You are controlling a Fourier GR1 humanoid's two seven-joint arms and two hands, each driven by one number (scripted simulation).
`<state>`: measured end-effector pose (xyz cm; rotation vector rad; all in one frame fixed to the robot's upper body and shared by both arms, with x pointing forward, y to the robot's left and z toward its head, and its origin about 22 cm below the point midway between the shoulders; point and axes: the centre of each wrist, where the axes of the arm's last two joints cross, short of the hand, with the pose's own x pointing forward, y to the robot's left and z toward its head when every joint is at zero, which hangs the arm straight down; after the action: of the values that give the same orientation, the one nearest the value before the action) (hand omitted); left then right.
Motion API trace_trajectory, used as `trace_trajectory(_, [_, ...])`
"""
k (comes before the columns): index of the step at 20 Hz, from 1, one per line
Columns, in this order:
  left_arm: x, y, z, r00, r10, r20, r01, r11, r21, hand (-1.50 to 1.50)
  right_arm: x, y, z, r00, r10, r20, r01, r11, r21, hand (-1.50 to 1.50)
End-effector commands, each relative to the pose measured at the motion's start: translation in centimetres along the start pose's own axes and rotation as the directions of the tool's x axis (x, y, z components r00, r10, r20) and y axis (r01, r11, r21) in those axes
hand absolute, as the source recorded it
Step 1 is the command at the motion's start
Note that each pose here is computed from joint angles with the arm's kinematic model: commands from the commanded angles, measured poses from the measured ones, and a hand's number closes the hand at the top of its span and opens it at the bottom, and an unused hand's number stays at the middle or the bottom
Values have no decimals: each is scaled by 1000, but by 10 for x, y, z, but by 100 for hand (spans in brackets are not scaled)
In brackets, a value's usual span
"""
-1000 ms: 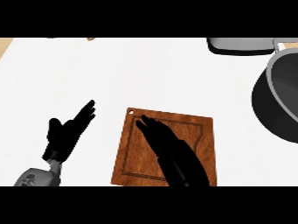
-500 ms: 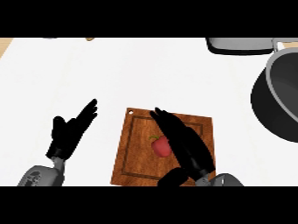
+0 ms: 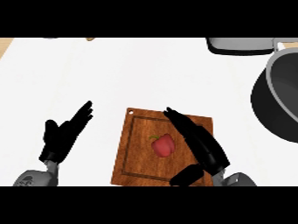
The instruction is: Pick the bell pepper from the cutting board and place it in the pot
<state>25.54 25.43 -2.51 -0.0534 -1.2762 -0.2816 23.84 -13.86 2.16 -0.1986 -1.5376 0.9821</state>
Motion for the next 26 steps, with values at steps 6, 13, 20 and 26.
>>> trace_trajectory(6, [15, -9, -8, 1000, 4, 9, -3, 1000, -20, 0, -36, 15, -21, 965, -253, 71, 250, 967, 46, -150])
trace_trajectory(13, [2, -3, -10, 1000, 9, 9, -9, 1000, 8, 0, -54, 44, -31, 947, -321, 23, 319, 946, 62, -150])
trace_trajectory(20, [13, -1, -9, 1000, -5, -8, 5, 1000, 1, 0, -72, 54, -33, 986, -130, 104, 116, 985, 128, 150])
trace_trajectory(26, [11, -16, -8, 1000, -6, 14, 7, 999, -34, 0, -86, 77, -53, 949, -299, 104, 287, 951, 116, 150])
